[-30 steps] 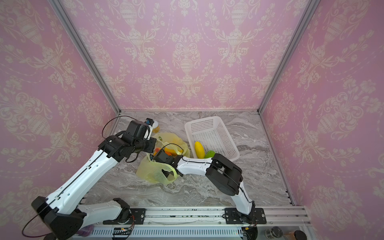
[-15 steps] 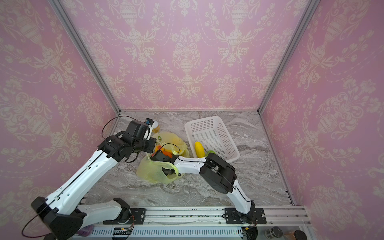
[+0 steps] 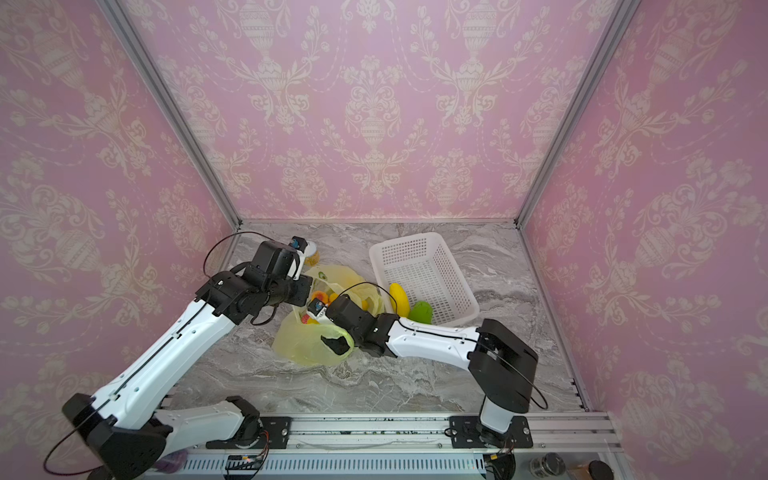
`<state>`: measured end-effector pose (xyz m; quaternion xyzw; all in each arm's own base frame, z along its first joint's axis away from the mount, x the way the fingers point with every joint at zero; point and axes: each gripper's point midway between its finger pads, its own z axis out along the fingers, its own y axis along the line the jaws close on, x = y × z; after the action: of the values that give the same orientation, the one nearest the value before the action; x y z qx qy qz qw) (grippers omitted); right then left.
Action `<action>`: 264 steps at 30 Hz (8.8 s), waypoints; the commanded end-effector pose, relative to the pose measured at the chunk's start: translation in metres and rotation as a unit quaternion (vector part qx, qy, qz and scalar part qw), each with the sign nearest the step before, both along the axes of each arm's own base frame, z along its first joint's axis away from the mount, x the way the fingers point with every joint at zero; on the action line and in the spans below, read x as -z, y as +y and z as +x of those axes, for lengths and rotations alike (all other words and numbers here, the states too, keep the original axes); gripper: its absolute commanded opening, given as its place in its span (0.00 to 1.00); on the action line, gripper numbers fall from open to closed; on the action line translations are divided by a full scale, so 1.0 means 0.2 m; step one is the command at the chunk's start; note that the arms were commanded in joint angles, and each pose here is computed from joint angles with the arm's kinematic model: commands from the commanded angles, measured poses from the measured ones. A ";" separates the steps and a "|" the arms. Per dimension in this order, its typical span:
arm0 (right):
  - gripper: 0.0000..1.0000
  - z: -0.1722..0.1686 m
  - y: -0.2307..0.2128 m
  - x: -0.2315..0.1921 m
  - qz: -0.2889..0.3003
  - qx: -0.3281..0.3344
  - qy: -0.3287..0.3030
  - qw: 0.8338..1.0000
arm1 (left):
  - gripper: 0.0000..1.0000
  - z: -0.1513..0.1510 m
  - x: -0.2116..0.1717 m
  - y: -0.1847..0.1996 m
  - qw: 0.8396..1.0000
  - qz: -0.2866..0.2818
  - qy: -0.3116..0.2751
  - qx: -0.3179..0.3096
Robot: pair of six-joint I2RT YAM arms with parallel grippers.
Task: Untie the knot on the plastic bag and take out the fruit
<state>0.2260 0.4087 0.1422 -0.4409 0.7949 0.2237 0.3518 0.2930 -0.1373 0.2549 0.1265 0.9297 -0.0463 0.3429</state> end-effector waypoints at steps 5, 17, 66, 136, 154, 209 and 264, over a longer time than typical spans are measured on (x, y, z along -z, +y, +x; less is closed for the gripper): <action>0.17 -0.05 -0.20 -0.31 0.094 0.044 -0.043 0.994 | 0.00 0.00 0.01 0.05 1.000 0.021 -0.001 -0.008; 0.08 0.07 -0.83 -0.54 0.157 0.239 -0.128 0.950 | 0.00 0.00 0.02 0.05 1.000 0.021 0.003 -0.008; 0.64 0.67 -1.61 0.34 -0.065 0.537 0.103 0.835 | 0.00 -0.01 0.02 0.05 1.000 0.020 0.003 -0.008; 0.68 0.14 -0.05 0.04 -0.071 0.161 -0.133 0.975 | 0.00 -0.02 0.01 0.02 1.000 -0.004 0.003 0.006; 0.52 0.13 -0.51 -0.34 0.076 0.256 -0.163 0.950 | 0.00 -0.03 -0.01 0.04 1.000 0.000 -0.007 0.001; 0.15 -0.27 -0.30 -0.22 0.147 -0.017 -0.059 0.987 | 0.00 -0.03 0.00 0.04 1.000 -0.001 -0.004 0.002; 0.95 0.37 0.16 0.37 -0.133 0.156 -0.065 0.977 | 0.00 -0.06 -0.04 0.00 0.999 -0.028 -0.009 0.021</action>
<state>0.2991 0.4429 0.0779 -0.3743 0.8412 0.0461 0.3876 0.2861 -0.1374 0.2621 0.1262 0.9243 -0.0703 0.3532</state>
